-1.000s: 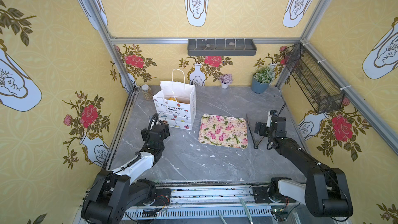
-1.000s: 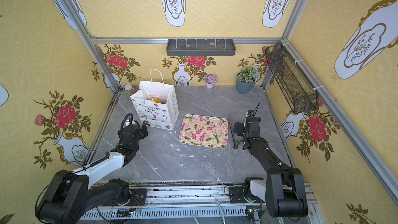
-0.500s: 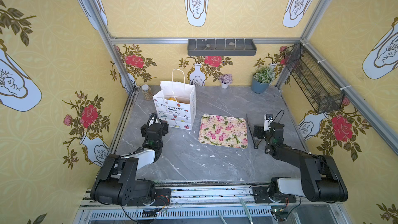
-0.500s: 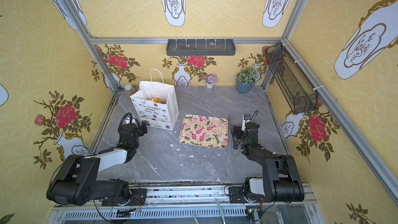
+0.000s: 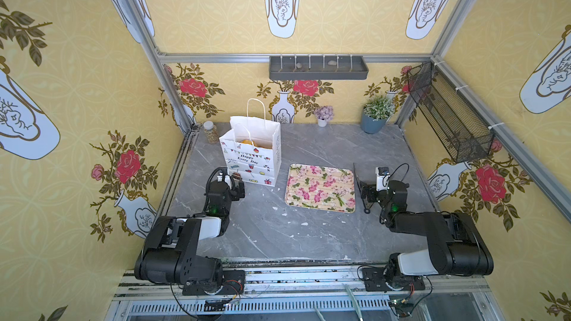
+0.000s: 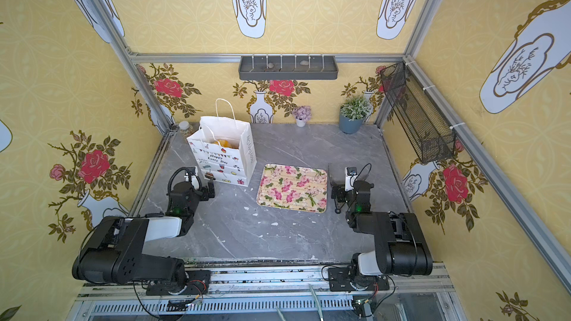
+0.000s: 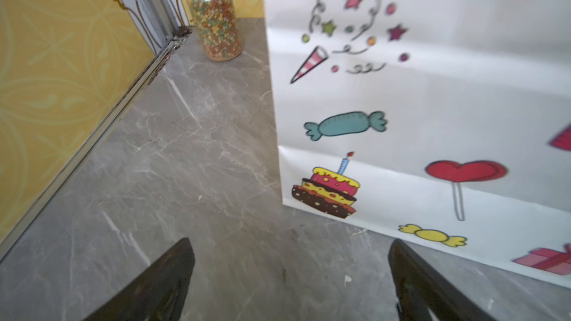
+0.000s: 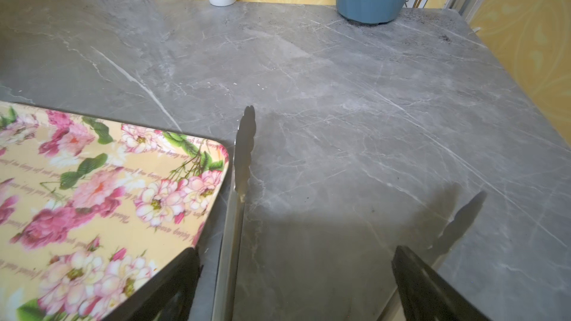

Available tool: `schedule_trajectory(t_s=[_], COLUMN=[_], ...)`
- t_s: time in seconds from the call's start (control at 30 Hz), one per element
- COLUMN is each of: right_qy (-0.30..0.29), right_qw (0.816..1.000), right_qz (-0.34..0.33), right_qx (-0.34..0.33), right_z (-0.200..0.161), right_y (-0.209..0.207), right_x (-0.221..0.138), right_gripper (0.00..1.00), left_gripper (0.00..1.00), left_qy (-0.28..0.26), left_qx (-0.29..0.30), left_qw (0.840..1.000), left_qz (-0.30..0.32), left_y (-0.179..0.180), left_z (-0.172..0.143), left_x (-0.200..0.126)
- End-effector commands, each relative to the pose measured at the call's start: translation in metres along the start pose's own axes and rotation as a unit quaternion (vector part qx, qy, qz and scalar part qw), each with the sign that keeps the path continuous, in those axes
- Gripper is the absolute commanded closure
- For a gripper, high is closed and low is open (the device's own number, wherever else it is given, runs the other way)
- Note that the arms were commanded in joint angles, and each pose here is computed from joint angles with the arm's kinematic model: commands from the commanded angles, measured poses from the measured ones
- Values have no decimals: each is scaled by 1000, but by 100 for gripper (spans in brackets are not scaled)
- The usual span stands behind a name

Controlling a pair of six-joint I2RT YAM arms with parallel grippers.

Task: Pack bread into a paper bag
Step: Reset both arms

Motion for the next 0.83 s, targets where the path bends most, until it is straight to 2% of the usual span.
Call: schedule_trajectory(t_s=[0.0,0.07,0.8], right_qy=[-25,-26,-24], right_qw=[1000,1000,1000], right_qz=[0,1,2], right_qx=[3,4,6], right_z=[11,12,11], right_y=[0,0,0], right_x=[1,1,1], right_gripper=[2,2,2], left_gripper=[1,1,1], left_qy=[-54,-42,-37], left_qx=[1,-4,-12], left_qw=[998,999,998], left_qz=[-21,-27,-51], left_y=[-3,-1,1], left_z=[20,21,20], left_x=[0,2,6])
Point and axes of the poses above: each gripper's point midway between its finger pads, its own x axis out along the fingers, its own y axis along the line the jaws close on, z = x × y, the point moved 6 cm from there along -x, back along the fingers, and after that the axes turned 9 degrees about x, right-handed, at the moved point
